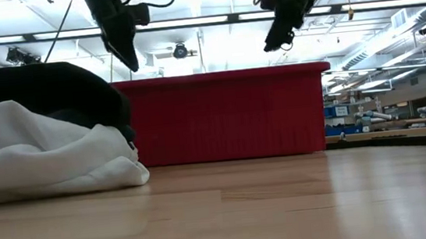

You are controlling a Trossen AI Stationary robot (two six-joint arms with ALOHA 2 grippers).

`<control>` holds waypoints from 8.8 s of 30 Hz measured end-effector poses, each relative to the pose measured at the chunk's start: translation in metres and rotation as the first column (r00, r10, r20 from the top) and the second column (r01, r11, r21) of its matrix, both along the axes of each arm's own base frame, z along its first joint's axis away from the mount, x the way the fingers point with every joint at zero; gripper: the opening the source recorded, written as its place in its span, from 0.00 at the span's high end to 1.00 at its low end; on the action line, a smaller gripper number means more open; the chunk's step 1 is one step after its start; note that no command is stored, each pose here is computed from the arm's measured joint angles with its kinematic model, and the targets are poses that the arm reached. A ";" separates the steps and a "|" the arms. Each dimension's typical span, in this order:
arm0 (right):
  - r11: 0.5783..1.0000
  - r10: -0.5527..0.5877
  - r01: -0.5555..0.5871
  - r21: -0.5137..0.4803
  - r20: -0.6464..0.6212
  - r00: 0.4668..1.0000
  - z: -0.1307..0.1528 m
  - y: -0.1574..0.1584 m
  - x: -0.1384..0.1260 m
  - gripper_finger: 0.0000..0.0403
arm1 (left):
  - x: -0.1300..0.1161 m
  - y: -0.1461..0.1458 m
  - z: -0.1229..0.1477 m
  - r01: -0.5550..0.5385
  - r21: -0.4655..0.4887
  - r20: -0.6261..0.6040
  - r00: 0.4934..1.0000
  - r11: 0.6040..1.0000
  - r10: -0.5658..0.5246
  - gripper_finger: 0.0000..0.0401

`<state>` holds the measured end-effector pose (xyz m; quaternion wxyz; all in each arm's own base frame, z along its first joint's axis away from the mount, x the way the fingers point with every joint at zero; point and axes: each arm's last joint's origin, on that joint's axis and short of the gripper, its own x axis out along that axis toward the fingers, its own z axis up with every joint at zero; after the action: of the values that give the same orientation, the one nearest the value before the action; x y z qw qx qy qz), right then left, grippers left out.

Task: Fold laundry
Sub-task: Adjust the red bin, then put the stacked folded clothes into the red bin

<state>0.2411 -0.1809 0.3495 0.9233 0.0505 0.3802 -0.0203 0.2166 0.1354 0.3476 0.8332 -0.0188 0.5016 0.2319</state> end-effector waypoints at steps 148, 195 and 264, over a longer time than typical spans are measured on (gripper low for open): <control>0.916 0.081 -0.087 0.392 0.031 0.996 -0.096 0.151 0.153 0.39 | -0.081 0.073 -0.152 -0.581 -0.283 0.258 0.720 0.763 0.644 0.65; 0.979 -0.160 0.199 0.053 -0.412 0.897 -0.102 0.071 0.085 0.47 | -0.069 -0.047 -0.102 -0.075 -0.304 0.265 0.951 0.950 0.160 0.65; 0.993 -0.115 0.116 0.001 0.153 0.982 -0.224 0.050 0.101 0.55 | 0.038 -0.002 -0.182 0.192 -0.023 0.300 0.937 0.981 -0.177 0.65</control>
<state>0.3425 -0.1312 0.1255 0.9472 0.0703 0.3047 -0.0712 0.2542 0.1335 0.1657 0.9163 -0.0279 0.3763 0.1341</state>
